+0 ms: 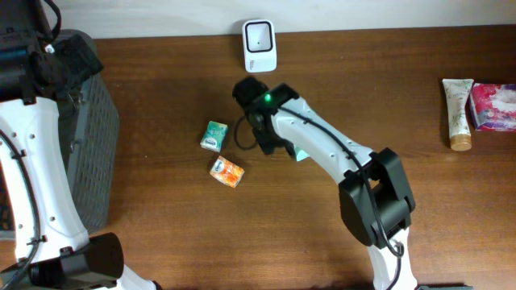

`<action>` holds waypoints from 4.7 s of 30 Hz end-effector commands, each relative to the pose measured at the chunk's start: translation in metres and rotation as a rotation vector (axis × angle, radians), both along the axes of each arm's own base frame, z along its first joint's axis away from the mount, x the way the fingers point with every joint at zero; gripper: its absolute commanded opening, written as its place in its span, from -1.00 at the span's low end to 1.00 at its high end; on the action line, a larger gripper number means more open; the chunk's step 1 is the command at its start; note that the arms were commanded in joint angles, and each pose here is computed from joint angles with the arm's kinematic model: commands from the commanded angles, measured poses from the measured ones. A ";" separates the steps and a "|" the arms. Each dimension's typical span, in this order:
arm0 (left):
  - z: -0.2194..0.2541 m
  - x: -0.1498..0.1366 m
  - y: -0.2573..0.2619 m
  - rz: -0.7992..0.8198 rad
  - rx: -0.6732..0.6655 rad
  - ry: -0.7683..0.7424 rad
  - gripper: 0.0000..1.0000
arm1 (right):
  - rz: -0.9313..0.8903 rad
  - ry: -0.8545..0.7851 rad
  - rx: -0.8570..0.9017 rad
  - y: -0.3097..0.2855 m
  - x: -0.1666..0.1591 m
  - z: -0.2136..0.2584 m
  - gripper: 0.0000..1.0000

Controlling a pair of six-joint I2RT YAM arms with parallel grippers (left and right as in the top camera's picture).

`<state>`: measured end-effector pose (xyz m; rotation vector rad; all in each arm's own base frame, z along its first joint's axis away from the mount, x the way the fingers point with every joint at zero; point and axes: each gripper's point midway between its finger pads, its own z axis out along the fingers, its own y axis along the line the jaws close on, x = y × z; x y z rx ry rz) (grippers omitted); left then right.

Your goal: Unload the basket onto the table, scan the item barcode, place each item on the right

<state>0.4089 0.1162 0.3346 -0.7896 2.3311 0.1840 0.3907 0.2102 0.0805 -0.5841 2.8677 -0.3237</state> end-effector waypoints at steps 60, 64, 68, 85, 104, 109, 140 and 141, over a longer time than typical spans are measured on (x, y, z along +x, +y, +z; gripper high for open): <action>0.010 -0.004 0.002 0.013 0.007 -0.027 0.98 | -0.315 -0.512 1.262 0.038 0.209 0.138 -0.92; 0.010 -0.004 0.002 0.013 0.007 -0.027 0.98 | -0.372 -0.558 1.242 0.053 0.229 0.092 -0.92; 0.010 -0.004 0.002 0.013 0.007 -0.027 0.98 | -0.408 -0.588 1.312 0.060 0.248 0.062 -0.92; 0.010 -0.004 0.002 0.013 0.007 -0.027 0.98 | -0.465 -0.663 1.286 0.045 0.269 0.099 -0.92; 0.010 -0.004 0.002 0.013 0.007 -0.027 0.98 | -1.112 -0.378 0.391 -0.448 0.076 0.070 -0.92; 0.010 -0.004 0.002 0.013 0.007 -0.027 0.98 | -1.163 -0.347 0.163 -0.499 0.037 0.063 -0.40; 0.010 -0.004 0.002 0.013 0.007 -0.027 0.98 | 0.207 0.164 0.461 0.088 -0.007 0.015 0.97; 0.010 -0.004 0.002 0.013 0.007 -0.027 0.98 | 0.213 0.184 0.456 0.100 -0.017 0.009 0.97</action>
